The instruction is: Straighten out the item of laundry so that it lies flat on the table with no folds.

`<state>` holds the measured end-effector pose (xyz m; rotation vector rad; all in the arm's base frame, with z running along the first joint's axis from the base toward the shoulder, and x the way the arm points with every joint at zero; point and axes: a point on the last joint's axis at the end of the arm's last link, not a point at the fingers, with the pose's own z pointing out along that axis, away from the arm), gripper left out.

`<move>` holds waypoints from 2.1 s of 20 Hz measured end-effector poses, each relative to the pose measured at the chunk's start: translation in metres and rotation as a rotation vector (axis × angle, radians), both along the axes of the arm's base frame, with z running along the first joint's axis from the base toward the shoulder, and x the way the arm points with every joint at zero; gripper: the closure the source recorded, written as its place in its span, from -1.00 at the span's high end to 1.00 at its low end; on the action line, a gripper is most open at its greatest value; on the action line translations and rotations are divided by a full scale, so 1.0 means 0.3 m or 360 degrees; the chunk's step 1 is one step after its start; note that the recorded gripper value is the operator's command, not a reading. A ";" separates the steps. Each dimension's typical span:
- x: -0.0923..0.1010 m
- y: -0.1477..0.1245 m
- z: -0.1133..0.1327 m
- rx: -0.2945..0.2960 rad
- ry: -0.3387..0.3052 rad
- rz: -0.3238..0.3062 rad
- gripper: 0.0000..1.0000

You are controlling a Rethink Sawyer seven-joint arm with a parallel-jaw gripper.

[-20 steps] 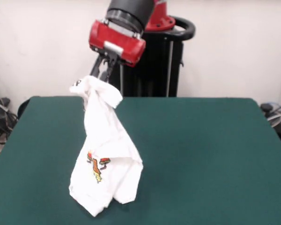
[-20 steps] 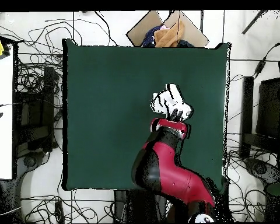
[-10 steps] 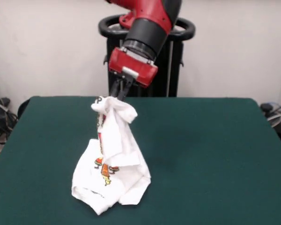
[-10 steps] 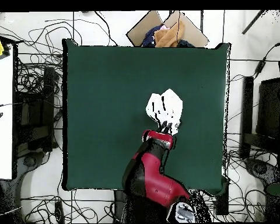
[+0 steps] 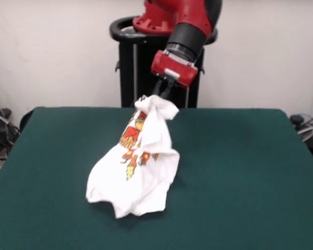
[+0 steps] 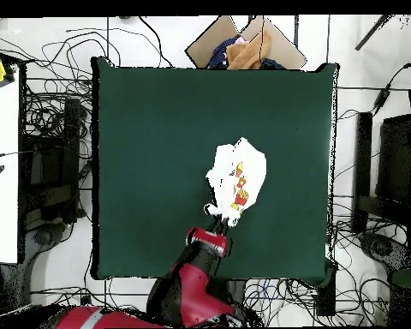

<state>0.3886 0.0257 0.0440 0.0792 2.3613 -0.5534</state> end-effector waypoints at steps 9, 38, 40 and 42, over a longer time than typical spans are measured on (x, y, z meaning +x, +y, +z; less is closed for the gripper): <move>-0.367 0.033 -0.031 0.0199 0.0194 -0.0275 -1.00; -0.075 0.010 0.138 0.0658 0.0633 -0.0677 1.00; 0.011 -0.034 0.128 0.0639 0.0551 -0.0638 1.00; 0.057 -0.060 0.122 0.0629 0.0506 -0.0620 1.00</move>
